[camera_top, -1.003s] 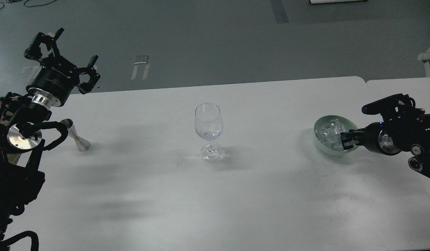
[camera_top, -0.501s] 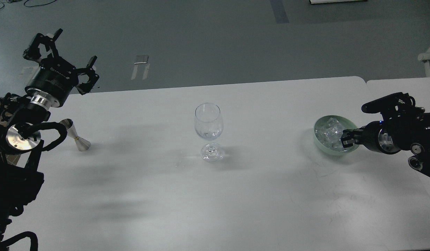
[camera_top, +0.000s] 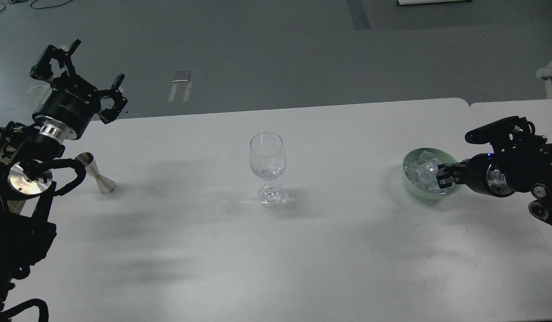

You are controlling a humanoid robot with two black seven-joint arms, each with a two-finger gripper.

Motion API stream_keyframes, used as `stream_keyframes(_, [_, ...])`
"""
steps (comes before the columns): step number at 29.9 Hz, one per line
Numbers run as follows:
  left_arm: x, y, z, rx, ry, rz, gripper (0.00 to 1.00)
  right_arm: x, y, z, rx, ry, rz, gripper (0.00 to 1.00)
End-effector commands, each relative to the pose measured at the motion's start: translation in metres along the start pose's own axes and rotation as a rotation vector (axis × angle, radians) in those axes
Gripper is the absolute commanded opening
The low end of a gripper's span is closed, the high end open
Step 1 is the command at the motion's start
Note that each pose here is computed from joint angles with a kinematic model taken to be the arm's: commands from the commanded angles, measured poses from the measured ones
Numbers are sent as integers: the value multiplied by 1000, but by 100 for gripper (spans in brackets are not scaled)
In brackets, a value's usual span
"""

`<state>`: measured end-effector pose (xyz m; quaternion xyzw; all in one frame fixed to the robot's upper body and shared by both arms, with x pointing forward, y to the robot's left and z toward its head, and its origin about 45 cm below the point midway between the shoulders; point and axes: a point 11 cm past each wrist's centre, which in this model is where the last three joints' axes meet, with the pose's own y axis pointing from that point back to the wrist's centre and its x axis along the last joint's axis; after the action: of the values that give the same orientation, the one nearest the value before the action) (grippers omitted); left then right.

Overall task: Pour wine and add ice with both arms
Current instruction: 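Position the right gripper around an ice cube in the bowl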

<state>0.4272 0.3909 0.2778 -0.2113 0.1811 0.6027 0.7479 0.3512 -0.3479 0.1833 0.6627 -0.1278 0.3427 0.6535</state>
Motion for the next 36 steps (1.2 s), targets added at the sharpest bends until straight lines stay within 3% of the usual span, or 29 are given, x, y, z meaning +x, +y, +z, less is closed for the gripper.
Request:
stream_keyframes(1, [0,0,-1,3,0,1,98,1,0,-1,3,-1,5,5])
stream_keyframes(22, [4,3,-4,9,2,9,98,7,6,-7,25,3,29,5])
stream_keyframes(24, [3,3,-5,12,1,8,98,7,4,-9,29,1,28,10])
stream_keyframes(26, [4,3,-6,14,1,9,98,9,2,-12,34,-5,35,26])
stream_keyframes(28, [3,3,-6,13,2,7,98,9,0,-15,41,-6,36,35])
stream_keyframes(36, [3,3,-7,16,2,8,98,14,-3,-10,25,-24,47,44])
